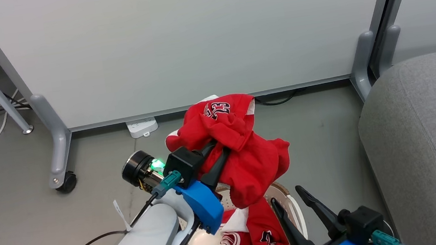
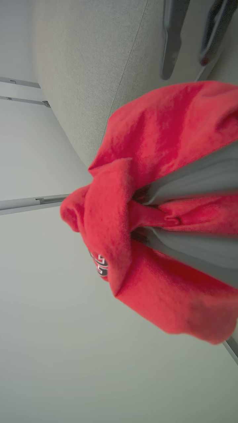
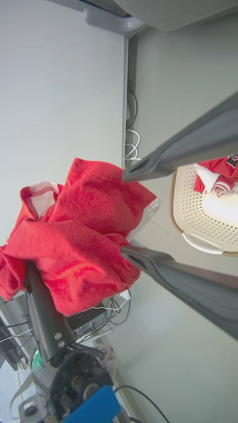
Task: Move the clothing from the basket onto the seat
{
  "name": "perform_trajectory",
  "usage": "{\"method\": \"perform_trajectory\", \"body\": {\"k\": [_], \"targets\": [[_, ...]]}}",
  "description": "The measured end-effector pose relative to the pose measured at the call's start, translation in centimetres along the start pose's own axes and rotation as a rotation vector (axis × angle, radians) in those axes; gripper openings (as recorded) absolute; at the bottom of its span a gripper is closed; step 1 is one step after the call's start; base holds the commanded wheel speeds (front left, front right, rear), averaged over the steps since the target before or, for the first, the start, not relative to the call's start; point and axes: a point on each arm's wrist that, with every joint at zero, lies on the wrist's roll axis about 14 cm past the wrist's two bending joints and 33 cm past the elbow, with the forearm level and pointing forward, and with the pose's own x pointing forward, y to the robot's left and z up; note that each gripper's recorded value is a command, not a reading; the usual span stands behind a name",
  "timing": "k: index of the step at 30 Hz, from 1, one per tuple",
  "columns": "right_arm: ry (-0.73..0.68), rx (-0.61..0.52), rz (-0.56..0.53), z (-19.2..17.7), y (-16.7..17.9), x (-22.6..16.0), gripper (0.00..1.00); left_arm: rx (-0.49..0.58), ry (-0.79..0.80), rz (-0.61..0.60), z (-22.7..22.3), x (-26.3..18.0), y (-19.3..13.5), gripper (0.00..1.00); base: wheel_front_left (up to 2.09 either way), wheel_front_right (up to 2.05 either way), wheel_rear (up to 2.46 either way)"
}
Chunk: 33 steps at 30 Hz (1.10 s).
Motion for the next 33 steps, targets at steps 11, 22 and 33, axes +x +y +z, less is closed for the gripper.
{"method": "perform_trajectory", "body": {"k": [11,22,33], "targets": [[-0.013,0.006,0.084,0.9,1.8,2.6,1.0,-0.009,0.007,-0.001,-0.4,0.0,0.0,0.0,0.0,0.0,0.0],[-0.024,-0.005,0.127,1.8,2.3,4.6,1.0,-0.022,0.013,-0.002,-0.8,0.3,0.0,0.0,0.0,0.0,0.0],[-0.006,-0.027,0.13,1.6,1.9,5.7,1.0,-0.029,0.01,-0.006,-0.9,0.7,-0.1,0.0,0.0,0.0,0.0]]}}
